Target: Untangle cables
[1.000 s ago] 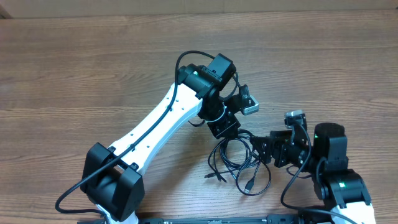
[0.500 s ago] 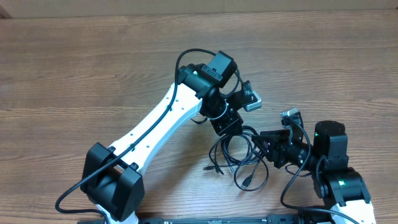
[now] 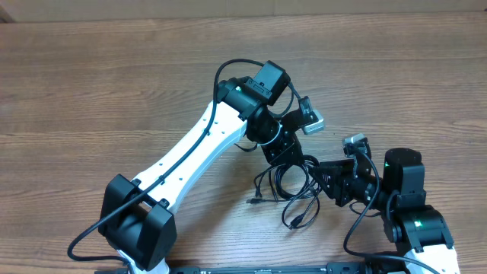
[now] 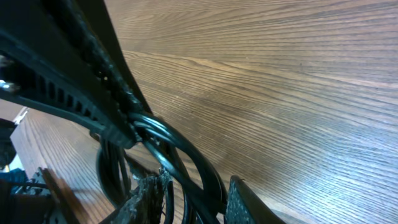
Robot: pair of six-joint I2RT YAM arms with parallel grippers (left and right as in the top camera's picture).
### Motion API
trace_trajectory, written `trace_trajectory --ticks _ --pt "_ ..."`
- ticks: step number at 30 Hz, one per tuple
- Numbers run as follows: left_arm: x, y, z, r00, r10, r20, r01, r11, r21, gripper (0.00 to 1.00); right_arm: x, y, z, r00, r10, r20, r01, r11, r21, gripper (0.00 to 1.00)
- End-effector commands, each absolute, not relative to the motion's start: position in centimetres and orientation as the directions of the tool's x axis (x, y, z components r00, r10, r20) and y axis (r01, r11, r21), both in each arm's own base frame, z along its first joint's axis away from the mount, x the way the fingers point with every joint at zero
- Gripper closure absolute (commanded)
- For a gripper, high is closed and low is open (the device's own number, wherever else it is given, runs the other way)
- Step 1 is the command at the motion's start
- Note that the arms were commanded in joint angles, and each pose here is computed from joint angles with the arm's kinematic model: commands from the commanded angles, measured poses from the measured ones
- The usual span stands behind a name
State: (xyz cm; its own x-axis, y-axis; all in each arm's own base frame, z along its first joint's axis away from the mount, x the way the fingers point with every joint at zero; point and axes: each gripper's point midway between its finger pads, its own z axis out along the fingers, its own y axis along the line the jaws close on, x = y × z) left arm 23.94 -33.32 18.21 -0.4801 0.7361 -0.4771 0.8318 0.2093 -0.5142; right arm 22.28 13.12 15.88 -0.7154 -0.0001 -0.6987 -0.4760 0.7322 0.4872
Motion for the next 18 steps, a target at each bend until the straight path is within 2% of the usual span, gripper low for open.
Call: trace_trajectory --ticks 1,6,18 --pt "23.2 -34.6 20.8 -0.461 0.69 -0.559 0.83 0.111 -0.547 0.96 22.5 13.3 17.1 -0.689 -0.006 -0.725 -0.505 0.722 0.474 0.69" --pt "24.6 -35.4 21.3 -0.522 0.641 -0.563 0.809 0.163 -0.564 0.96 22.5 13.3 17.1 -0.689 -0.006 -0.725 -0.505 0.722 0.474 0.79" --pt "29.0 -35.0 22.5 -0.696 0.489 -0.525 0.703 0.317 -0.637 0.96 22.5 13.3 17.1 -0.691 -0.006 -0.723 -0.503 0.722 0.475 0.8"
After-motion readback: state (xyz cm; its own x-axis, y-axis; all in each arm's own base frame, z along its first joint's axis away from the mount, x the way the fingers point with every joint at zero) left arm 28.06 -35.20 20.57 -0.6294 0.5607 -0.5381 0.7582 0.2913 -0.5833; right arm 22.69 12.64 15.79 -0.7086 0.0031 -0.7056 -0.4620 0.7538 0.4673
